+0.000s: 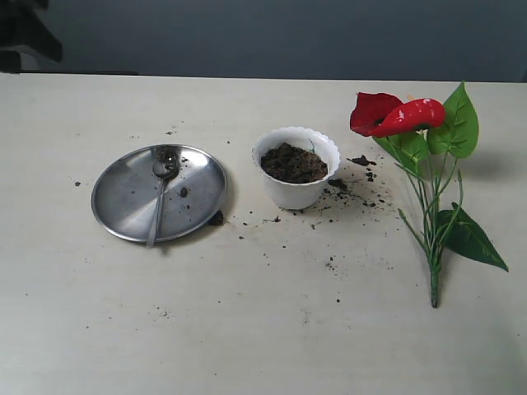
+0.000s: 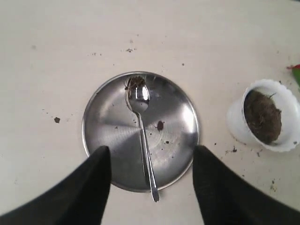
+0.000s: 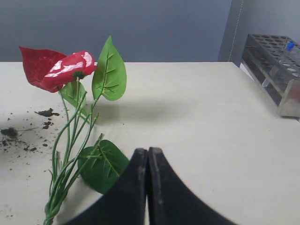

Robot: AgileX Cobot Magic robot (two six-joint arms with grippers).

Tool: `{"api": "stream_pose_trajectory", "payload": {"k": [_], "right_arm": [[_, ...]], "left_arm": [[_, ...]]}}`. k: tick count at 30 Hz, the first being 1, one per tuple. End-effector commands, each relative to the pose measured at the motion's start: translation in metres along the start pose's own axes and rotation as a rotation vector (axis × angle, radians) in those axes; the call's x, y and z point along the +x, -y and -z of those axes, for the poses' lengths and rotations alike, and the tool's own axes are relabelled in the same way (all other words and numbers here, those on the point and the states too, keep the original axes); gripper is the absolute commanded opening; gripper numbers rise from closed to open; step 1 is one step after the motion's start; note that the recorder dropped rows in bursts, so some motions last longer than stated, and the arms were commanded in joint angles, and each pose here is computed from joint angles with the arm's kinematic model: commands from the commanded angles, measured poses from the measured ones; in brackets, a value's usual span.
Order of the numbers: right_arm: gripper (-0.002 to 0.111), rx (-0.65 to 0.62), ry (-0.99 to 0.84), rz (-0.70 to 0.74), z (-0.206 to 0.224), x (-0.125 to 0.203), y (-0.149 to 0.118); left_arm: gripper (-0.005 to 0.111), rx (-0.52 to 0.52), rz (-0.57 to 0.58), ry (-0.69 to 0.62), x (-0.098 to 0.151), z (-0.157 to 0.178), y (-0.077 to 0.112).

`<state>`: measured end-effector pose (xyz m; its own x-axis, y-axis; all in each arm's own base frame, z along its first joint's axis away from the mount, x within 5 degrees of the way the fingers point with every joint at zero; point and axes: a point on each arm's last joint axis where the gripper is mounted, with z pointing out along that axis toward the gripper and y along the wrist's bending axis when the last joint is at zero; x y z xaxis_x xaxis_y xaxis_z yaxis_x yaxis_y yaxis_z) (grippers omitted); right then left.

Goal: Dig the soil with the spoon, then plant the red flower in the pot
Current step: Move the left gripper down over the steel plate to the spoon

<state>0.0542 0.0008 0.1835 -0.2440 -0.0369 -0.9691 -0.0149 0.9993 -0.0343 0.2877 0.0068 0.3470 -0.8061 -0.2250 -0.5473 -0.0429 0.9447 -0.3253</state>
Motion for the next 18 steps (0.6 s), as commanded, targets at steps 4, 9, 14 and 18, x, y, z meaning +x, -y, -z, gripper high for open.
{"api": "stream_pose_trajectory", "payload": {"k": [4,9,14,18], "right_arm": [[-0.001,0.005,0.011,0.003,0.0,-0.001,0.0],[-0.001,0.005,0.011,0.003,0.0,-0.001,0.0],[-0.001,0.006,0.015,0.005,0.0,-0.001,0.0],[-0.001,0.006,0.015,0.005,0.0,-0.001,0.0]], "left_arm": [[0.053,-0.026,-0.065,-0.118,0.003,-0.052,0.011],[0.053,-0.045,-0.02,-0.207,0.008,-0.096,0.008],[0.053,-0.079,-0.018,-0.345,0.015,-0.155,0.001],[0.053,-0.083,-0.039,-0.369,0.008,-0.18,0.017]]}}
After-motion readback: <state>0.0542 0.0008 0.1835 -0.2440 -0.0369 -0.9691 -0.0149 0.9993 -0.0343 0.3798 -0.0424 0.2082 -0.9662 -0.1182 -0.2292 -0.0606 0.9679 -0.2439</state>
